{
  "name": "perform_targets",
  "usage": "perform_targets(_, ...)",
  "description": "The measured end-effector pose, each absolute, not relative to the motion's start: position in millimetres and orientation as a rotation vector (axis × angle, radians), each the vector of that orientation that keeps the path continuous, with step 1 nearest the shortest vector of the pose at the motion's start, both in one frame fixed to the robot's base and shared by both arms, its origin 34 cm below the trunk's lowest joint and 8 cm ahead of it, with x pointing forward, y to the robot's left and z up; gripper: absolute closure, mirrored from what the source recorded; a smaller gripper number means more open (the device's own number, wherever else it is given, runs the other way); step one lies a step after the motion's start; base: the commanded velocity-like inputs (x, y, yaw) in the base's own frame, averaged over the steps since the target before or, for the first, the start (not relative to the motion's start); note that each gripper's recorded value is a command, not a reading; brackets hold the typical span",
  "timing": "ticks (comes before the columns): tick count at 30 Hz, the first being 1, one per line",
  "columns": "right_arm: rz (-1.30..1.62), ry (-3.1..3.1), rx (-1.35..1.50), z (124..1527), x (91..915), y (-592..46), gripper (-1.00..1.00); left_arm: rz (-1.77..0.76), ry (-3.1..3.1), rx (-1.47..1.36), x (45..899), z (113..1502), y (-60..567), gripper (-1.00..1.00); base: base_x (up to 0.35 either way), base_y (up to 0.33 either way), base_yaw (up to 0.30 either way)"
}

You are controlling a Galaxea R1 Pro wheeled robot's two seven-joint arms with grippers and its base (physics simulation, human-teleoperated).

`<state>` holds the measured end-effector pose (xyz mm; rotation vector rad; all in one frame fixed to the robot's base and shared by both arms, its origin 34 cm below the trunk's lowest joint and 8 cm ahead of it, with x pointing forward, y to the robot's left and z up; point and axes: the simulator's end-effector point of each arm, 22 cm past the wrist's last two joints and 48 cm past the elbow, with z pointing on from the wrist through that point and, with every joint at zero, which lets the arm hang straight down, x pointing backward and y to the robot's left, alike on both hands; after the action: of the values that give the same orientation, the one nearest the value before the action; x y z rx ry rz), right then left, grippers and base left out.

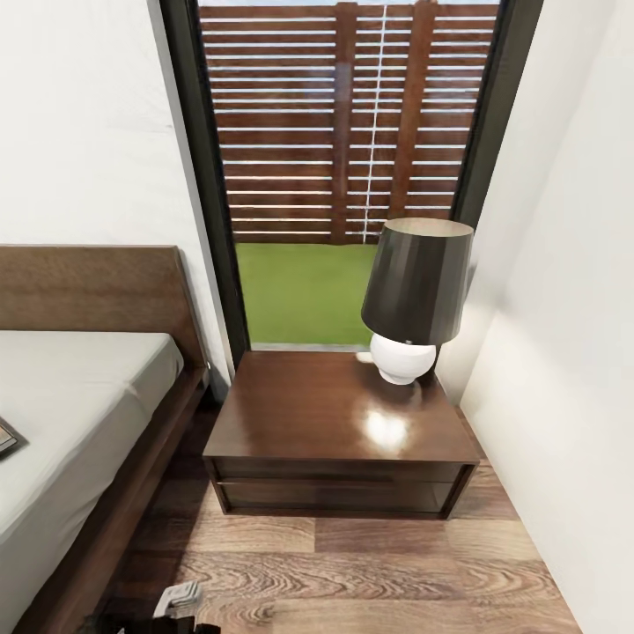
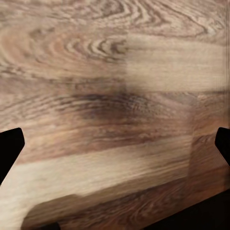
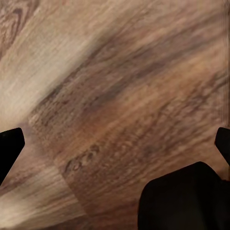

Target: In the bedroom, move the book from the bed onto either nightstand, and place the two sandals side by side next to the bed.

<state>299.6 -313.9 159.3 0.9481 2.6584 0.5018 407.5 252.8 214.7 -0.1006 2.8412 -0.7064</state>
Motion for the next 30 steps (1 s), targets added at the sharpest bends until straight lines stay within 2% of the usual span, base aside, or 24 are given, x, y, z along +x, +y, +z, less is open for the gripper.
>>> perform_targets(15, 0.523, 2.574, 0.862, 177, 349, -335, -1.0, -0.803, 2.62, -0.179, 491, 274, 241, -1.0, 0.0, 0.0, 0.0)
perform_targets(30, 0.685, 2.557, 0.824, 203, 394, -323, -1.0, -1.039, 2.329, -0.16, 582, 412, 207, -1.0, 0.0, 0.0, 0.0)
